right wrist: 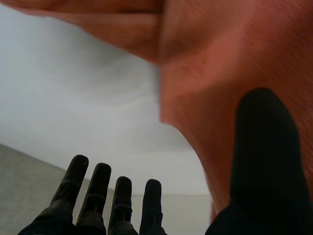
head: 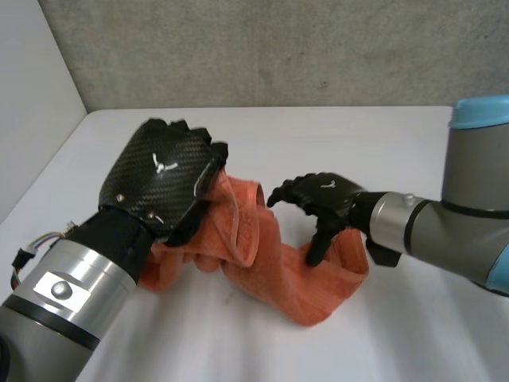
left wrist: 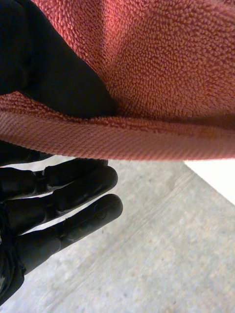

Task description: Fold the laundry

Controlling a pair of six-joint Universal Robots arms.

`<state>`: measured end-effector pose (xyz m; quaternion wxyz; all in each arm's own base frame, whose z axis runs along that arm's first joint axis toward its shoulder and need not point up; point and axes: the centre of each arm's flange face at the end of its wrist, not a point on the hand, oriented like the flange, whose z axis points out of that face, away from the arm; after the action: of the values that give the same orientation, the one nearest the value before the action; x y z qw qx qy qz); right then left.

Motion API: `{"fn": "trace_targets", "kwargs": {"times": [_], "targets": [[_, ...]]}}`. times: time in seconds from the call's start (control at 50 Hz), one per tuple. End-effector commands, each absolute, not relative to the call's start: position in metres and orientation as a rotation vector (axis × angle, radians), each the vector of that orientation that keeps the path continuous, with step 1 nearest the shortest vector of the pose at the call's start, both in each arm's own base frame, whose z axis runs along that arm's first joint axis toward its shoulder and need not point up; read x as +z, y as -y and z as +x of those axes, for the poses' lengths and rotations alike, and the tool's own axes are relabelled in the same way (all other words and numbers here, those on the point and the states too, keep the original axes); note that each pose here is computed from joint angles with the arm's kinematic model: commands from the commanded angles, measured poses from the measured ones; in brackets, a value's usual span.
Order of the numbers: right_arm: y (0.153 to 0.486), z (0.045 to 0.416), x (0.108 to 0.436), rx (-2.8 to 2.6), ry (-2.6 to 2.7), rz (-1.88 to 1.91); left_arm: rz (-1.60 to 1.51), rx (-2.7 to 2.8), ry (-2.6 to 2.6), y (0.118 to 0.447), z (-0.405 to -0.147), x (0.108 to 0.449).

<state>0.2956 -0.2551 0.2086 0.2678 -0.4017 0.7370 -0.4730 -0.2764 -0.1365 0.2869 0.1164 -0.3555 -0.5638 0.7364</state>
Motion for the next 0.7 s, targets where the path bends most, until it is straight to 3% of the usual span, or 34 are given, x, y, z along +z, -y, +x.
{"fn": "trace_targets", "kwargs": {"times": [0.02, 0.12, 0.2, 0.32, 0.4, 0.46, 0.52, 0.62, 0.7], "targets": [[0.235, 0.312, 0.205, -1.120, -1.959, -0.967, -1.091, 2.063, 1.761, 0.139, -0.272, 0.257], [0.226, 0.316, 0.203, -1.025, -1.913, -0.948, -1.107, 2.041, 1.762, 0.140, -0.272, 0.254], [0.219, 0.322, 0.184, -0.921, -1.910, -0.950, -1.092, 2.057, 1.759, 0.145, -0.271, 0.257], [0.244, 0.320, 0.178, -1.024, -2.018, -0.883, -1.051, 2.106, 1.767, 0.159, -0.267, 0.265], [0.266, 0.312, 0.192, -1.228, -2.078, -0.828, -0.989, 2.179, 1.795, 0.181, -0.257, 0.275], [0.287, 0.289, 0.231, -1.559, -2.079, -0.718, -0.957, 2.209, 1.808, 0.192, -0.253, 0.278], [0.291, 0.276, 0.250, -1.711, -2.067, -0.655, -0.896, 2.235, 1.810, 0.206, -0.251, 0.283], [0.275, 0.265, 0.276, -1.838, -2.012, -0.658, -0.772, 2.245, 1.806, 0.223, -0.246, 0.290], [0.254, 0.260, 0.272, -1.808, -2.060, -0.799, -0.709, 2.217, 1.838, 0.232, -0.242, 0.286]]}}
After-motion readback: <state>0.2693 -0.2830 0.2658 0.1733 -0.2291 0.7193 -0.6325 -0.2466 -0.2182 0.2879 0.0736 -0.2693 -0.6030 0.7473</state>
